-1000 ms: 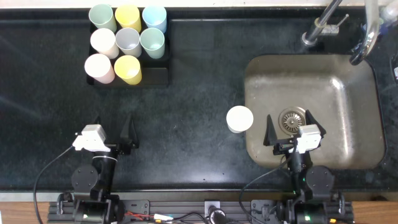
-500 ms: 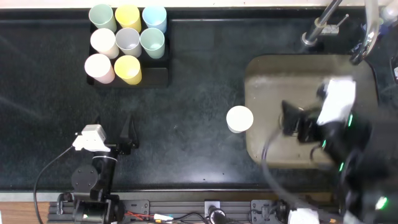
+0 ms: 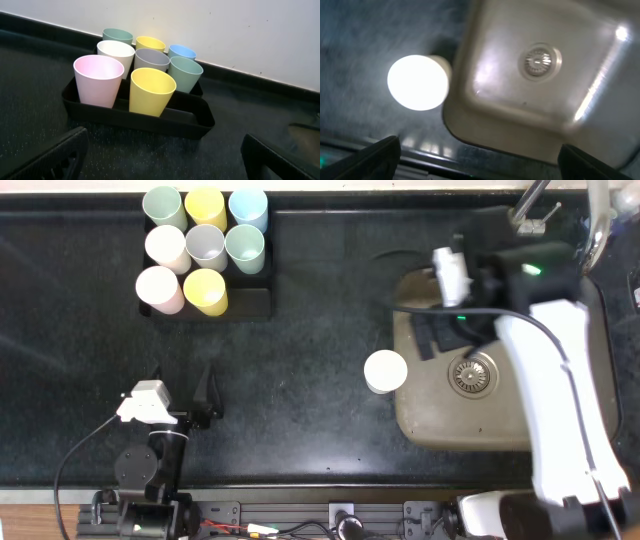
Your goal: Store Cups
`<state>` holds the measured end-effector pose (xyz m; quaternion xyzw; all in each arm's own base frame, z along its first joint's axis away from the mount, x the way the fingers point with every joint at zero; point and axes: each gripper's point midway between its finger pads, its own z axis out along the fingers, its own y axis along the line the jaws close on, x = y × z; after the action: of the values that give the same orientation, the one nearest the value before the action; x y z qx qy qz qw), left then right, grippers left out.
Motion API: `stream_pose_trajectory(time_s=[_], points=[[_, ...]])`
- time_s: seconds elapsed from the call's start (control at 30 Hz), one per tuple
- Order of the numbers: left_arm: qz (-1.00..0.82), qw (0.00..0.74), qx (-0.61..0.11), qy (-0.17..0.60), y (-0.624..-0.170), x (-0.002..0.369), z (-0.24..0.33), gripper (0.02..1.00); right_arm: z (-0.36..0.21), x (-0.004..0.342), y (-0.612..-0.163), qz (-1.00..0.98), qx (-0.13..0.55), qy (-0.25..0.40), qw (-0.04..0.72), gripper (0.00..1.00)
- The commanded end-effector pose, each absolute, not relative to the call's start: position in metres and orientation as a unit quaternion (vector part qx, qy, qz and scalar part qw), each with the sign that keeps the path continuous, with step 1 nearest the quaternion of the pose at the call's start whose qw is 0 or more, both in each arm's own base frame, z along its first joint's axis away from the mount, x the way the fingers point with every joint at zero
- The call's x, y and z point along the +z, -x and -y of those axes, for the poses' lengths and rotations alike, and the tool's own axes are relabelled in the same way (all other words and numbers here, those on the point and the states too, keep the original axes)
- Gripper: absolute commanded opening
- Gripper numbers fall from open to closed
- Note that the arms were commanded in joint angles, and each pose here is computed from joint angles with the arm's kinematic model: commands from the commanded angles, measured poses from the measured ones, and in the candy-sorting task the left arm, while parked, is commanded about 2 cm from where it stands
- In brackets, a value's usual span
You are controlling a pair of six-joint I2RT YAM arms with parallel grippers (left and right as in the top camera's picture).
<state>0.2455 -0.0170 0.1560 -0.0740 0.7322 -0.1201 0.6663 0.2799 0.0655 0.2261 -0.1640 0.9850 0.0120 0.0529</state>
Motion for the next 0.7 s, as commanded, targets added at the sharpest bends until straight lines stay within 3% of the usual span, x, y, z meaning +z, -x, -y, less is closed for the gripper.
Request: stream_pose_trajectory(time_s=[0.03,0.4,0.7], points=[[-0.732,0.669,-0.117,0.062,-0.245,0.156,0.019,1.0,-0.093,0.203,-0.287,-0.968,0.034,0.249,0.026,0.998],[-0.732,0.669,-0.117,0.062,-0.245,0.156,0.019,1.0,-0.099,0.133,-0.283,-0.96,0.042,0.274,-0.024,0.998],[-0.732,0.669,-0.117,0.062,-0.245,0.156,0.019,1.0,-0.101,0.106,-0.274,-0.96,0.056,0.273,-0.038,0.998]])
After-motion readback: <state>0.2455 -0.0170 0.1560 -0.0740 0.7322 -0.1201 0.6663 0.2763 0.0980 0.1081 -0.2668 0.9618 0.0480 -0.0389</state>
